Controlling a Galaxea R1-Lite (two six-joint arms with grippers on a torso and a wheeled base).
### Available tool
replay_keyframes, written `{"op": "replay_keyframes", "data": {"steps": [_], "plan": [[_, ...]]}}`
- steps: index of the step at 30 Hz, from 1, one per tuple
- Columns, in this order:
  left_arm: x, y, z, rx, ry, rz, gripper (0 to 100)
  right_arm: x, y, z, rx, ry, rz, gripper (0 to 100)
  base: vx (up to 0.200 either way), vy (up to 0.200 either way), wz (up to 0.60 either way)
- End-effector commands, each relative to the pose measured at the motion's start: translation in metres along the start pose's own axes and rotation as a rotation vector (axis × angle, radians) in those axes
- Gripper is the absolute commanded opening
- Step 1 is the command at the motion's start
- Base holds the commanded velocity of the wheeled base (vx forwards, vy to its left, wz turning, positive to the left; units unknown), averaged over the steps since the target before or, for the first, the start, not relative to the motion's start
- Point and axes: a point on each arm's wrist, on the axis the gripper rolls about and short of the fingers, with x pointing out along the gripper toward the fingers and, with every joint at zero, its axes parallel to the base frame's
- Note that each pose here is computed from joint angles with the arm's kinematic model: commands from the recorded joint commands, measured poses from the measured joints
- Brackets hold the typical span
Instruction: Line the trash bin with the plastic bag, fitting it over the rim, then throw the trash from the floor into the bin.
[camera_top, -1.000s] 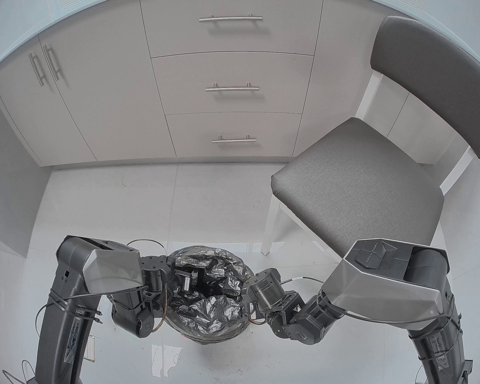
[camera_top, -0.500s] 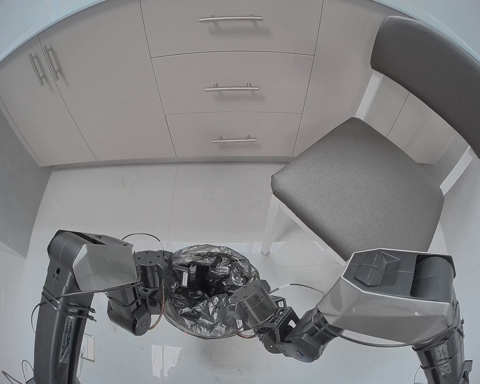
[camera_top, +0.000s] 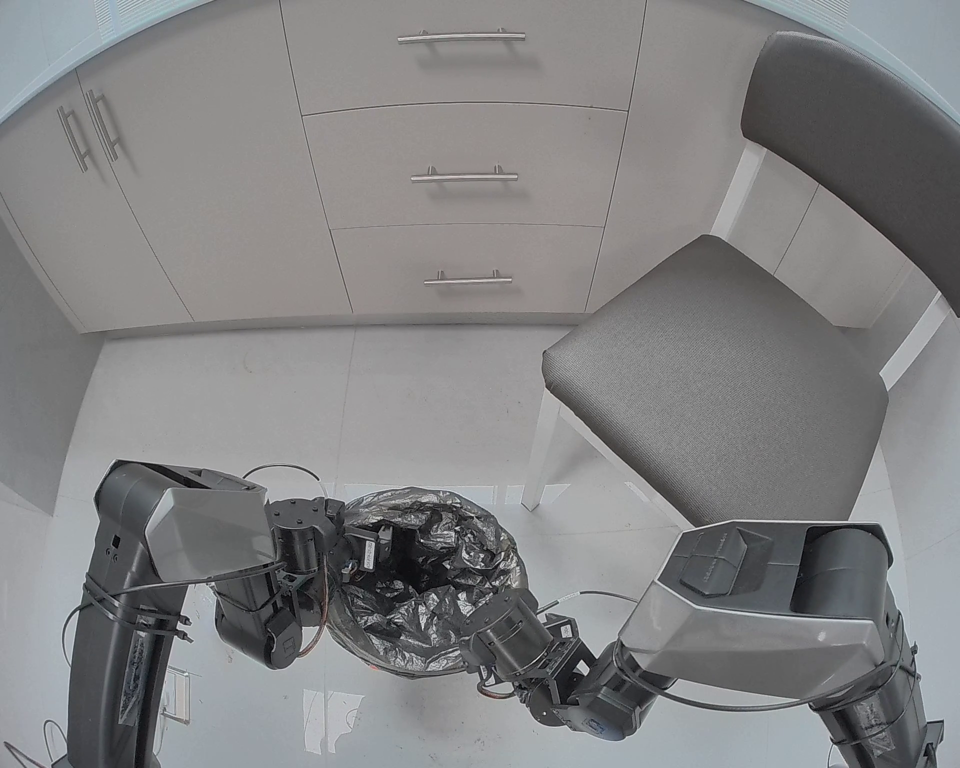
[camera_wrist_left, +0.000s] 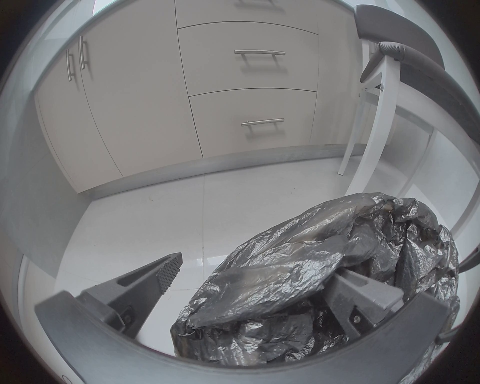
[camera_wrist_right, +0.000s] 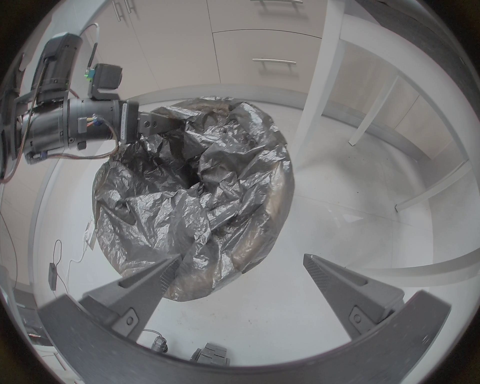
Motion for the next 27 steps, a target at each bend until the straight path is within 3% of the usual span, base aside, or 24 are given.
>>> {"op": "replay_keyframes", "data": {"steps": [1, 4, 13, 17, 18, 19, 20, 27], "plan": [[-0.013, 0.000, 0.027, -0.011, -0.052, 0.003, 100, -0.015, -0.006, 0.022, 0.033, -0.052, -0.005, 100, 0.000, 0.000, 0.00], [-0.029, 0.002, 0.065, -0.028, -0.138, 0.001, 100, -0.042, -0.005, 0.051, 0.067, -0.125, 0.035, 100, 0.000, 0.000, 0.00], [-0.085, 0.023, 0.123, -0.080, -0.264, 0.013, 100, -0.133, -0.004, 0.081, 0.089, -0.245, 0.169, 100, 0.000, 0.000, 0.00], [-0.093, 0.040, 0.131, -0.091, -0.284, 0.057, 100, -0.148, -0.013, 0.097, 0.127, -0.299, 0.167, 100, 0.000, 0.000, 0.00], [-0.090, 0.056, 0.131, -0.099, -0.285, 0.106, 100, -0.148, -0.020, 0.106, 0.141, -0.319, 0.152, 100, 0.000, 0.000, 0.00], [-0.090, 0.056, 0.131, -0.099, -0.285, 0.106, 100, -0.148, -0.020, 0.106, 0.141, -0.319, 0.152, 100, 0.000, 0.000, 0.00], [-0.086, 0.077, 0.129, -0.109, -0.276, 0.168, 100, -0.149, -0.029, 0.116, 0.164, -0.342, 0.137, 100, 0.000, 0.000, 0.00], [-0.079, 0.112, 0.116, -0.171, -0.235, 0.264, 100, -0.147, -0.029, 0.114, 0.156, -0.334, 0.137, 100, 0.000, 0.000, 0.00]]}}
